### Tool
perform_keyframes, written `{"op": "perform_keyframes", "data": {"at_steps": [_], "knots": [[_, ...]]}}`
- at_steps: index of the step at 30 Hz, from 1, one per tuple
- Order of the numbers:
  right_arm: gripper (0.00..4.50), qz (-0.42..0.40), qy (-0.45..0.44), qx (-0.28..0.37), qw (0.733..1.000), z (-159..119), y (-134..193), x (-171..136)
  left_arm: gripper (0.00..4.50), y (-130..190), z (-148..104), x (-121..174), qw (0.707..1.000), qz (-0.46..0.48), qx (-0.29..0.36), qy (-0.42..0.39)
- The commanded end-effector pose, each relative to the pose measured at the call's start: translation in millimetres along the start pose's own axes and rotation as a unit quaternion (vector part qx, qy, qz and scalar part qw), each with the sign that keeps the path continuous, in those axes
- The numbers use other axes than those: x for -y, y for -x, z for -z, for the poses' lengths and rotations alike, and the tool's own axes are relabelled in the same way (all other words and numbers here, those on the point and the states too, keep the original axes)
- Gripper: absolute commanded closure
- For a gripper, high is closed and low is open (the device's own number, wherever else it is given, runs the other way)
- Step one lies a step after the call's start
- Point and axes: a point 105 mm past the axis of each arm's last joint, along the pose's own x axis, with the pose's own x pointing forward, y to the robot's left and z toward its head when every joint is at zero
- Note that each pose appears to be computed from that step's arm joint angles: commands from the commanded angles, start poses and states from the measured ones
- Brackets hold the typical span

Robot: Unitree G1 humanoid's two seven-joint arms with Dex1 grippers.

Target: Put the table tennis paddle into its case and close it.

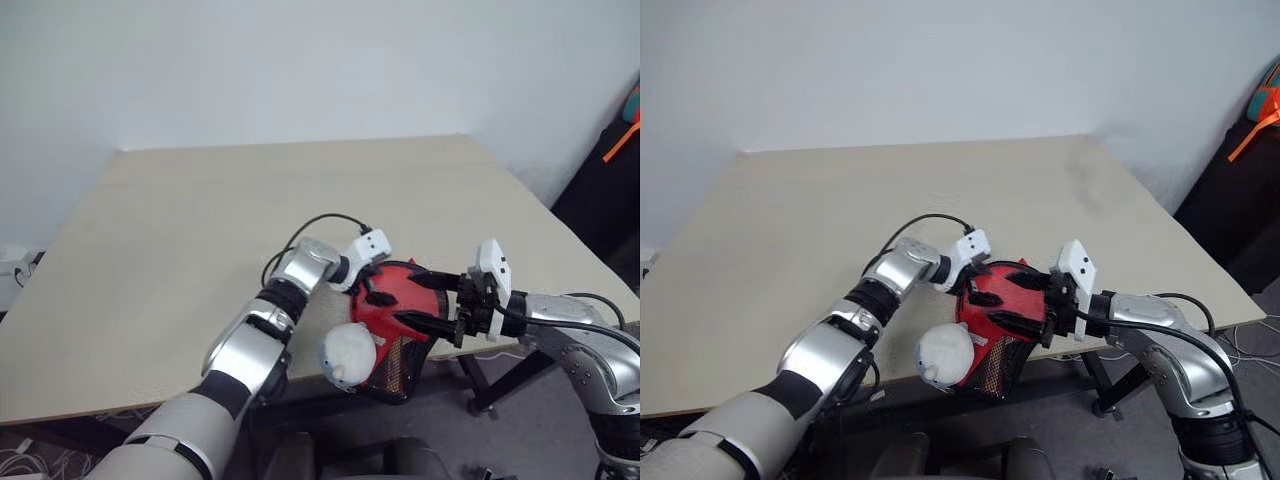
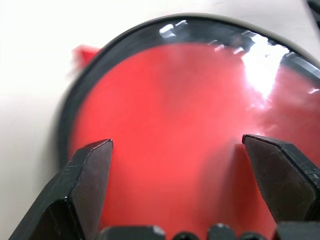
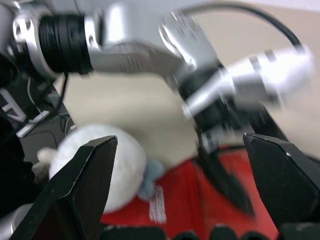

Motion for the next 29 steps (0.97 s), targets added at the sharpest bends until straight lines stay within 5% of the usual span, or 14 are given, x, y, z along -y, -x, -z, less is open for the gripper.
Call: {"op": "perform_keyframes", "data": {"at_steps": [1, 9, 13, 18, 20, 24, 29], "knots": [[0.10, 0.017, 0.016, 0.010, 1.000, -4.9, 8.6, 5.4, 0.02, 22.2, -27.4, -11.0, 0.999, 0.000, 0.049, -0.013], [0.10, 0.072, 0.000, -0.003, 0.997, 8.9, 26.0, 20.4, 0.02, 81.1, -30.7, -43.4, 0.996, -0.052, 0.073, -0.025], [0.10, 0.104, -0.002, -0.042, 0.994, 29.8, 41.8, 25.2, 0.02, 141.5, -16.5, -51.1, 0.994, -0.052, 0.085, -0.033], [0.10, 0.127, -0.001, -0.052, 0.991, 37.8, 47.3, 32.7, 0.02, 201.4, 26.2, -47.8, 0.994, -0.079, 0.066, -0.029], [0.10, 0.138, 0.002, -0.051, 0.989, 39.4, 45.7, 37.5, 0.02, 217.0, 64.9, -42.1, 0.995, -0.093, 0.036, 0.011], [0.10, 0.144, 0.003, -0.047, 0.989, 41.8, 40.5, 38.9, 0.02, 227.4, 123.5, -21.3, 0.993, -0.107, 0.004, 0.056], [0.10, 0.145, 0.004, -0.046, 0.988, 41.7, 38.8, 39.5, 0.02, 222.6, 149.0, 4.3, 0.993, -0.090, -0.021, 0.071]]}}
